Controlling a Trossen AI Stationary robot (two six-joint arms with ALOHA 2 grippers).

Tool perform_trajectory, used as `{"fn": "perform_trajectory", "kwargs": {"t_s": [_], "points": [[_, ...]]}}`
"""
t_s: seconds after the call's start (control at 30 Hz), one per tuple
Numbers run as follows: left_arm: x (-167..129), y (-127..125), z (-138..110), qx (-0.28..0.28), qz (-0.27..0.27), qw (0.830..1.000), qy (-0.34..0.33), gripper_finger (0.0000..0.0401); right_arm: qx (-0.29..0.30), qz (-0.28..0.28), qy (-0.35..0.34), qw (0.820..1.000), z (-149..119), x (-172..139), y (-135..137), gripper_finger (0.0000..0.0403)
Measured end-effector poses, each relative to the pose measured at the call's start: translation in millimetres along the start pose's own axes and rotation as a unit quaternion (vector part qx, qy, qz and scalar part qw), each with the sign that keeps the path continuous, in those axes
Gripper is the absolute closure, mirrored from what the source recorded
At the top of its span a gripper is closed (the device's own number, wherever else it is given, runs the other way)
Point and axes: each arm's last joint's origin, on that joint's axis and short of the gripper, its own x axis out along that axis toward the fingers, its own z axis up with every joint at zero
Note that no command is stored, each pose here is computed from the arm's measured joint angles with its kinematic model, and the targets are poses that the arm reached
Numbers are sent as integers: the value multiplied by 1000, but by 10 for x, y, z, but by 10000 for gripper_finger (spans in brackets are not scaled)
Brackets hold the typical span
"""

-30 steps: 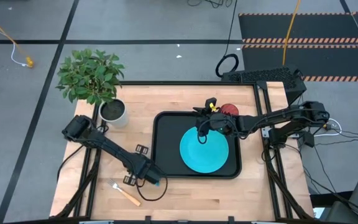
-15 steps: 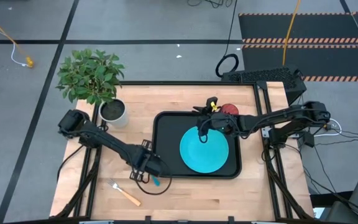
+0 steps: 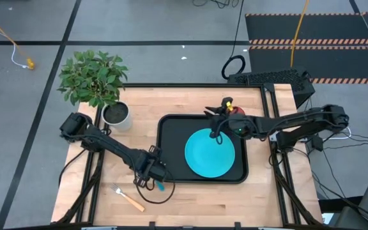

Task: Pick and place plate/cup/fork/spoon on tray
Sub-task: Put the blue spoon on the black serving tray to the left of the blue plate

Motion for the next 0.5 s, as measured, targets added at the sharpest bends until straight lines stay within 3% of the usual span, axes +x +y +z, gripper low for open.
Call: {"fn": "perform_trajectory", "kwargs": {"t_s": [0.33, 0.5], "points": [[11, -66, -118, 14, -21, 998, 56, 210, 34, -11, -20, 999, -97, -207, -130, 326], [3, -149, -92, 32, -27, 998, 40, 233, 62, -18, -32, 997, -102, -250, -168, 326]]}}
